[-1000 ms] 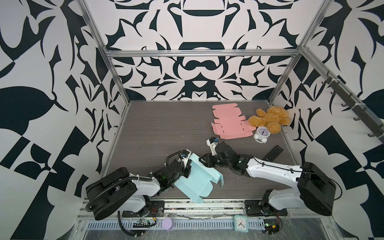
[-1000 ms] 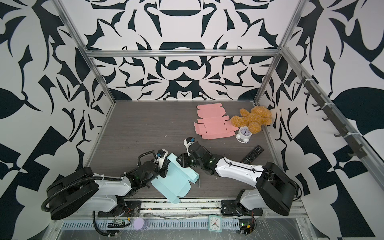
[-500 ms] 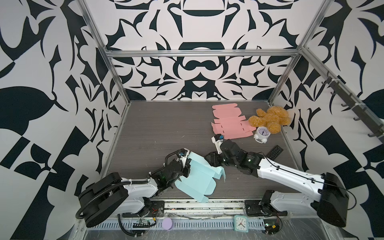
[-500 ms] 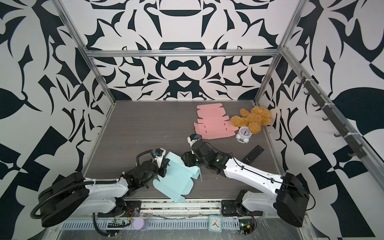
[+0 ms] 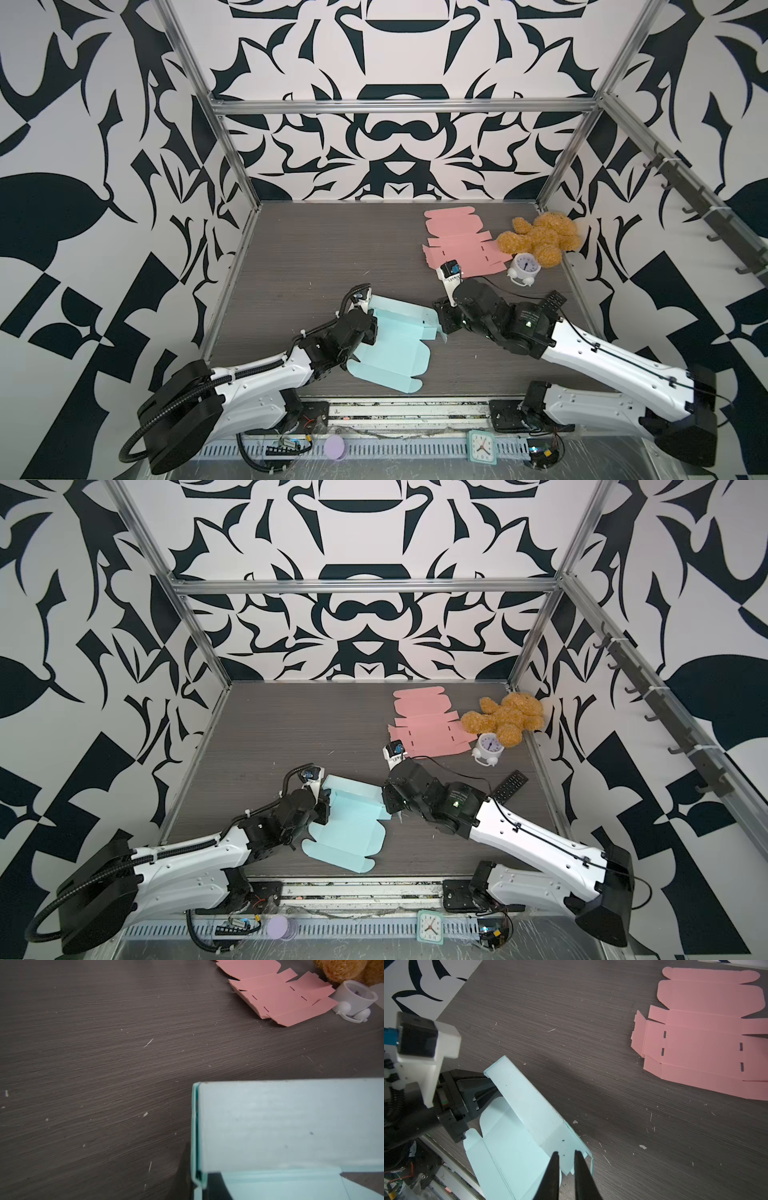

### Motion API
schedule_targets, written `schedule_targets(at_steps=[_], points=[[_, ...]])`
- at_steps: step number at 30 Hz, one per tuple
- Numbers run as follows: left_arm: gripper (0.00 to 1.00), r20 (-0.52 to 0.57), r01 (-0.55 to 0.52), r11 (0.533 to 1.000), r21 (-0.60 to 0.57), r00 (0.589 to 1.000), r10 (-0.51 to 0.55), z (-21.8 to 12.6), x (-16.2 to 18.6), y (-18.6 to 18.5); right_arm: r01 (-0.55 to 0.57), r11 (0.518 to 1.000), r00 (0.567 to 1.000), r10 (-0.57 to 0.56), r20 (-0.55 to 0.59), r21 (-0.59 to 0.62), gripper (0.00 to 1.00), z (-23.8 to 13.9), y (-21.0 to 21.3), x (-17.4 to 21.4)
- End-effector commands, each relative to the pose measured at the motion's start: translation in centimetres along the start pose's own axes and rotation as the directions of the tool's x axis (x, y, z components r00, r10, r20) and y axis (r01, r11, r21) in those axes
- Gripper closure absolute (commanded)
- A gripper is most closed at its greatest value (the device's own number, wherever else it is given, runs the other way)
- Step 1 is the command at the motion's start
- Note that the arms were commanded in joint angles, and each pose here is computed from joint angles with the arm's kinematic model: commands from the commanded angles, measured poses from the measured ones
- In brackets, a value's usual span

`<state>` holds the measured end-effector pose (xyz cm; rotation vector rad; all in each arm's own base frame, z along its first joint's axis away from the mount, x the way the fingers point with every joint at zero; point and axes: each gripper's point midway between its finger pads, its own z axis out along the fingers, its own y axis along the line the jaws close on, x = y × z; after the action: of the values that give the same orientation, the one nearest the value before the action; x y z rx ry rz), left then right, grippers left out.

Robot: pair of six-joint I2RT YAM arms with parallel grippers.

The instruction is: Fold the paper box

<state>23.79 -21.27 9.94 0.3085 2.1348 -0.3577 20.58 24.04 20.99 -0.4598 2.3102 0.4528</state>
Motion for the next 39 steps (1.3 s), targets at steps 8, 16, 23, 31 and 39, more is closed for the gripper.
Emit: schedule_targets(at_steps=[8, 16, 23, 31, 39], points=[[0.99, -0.045, 0.050, 0.997, -0.062, 0.998, -0.053, -0.3, -0.9, 0.3, 0.185, 0.970, 0.983, -0.184, -0.020, 0.156, 1.00, 0.4, 0.3, 0.0], [0.99, -0.042, 0.071, 0.996, -0.049, 0.996, -0.074, -0.4, -0.7, 0.2, 0.176, 0.969, 0.984, -0.181, 0.009, 0.176, 1.00, 1.4, 0.5, -0.1], [1.00, -0.032, 0.079, 0.996, -0.036, 0.996, -0.080, -0.7, -0.9, 0.2, 0.195, 0.964, 0.981, -0.196, -0.016, 0.181, 1.00, 3.1, 1.0, 0.3], [1.00, -0.010, 0.095, 0.995, -0.018, 0.995, -0.095, -1.4, -1.4, 0.2, 0.203, 0.961, 0.979, -0.200, -0.034, 0.186, 1.00, 4.2, 0.9, 1.1], [1.00, -0.007, 0.109, 0.994, 0.010, 0.994, -0.109, -1.8, -1.6, -0.2, 0.181, 0.978, 0.983, -0.183, 0.005, 0.102, 1.00, 4.2, 2.6, 0.4]])
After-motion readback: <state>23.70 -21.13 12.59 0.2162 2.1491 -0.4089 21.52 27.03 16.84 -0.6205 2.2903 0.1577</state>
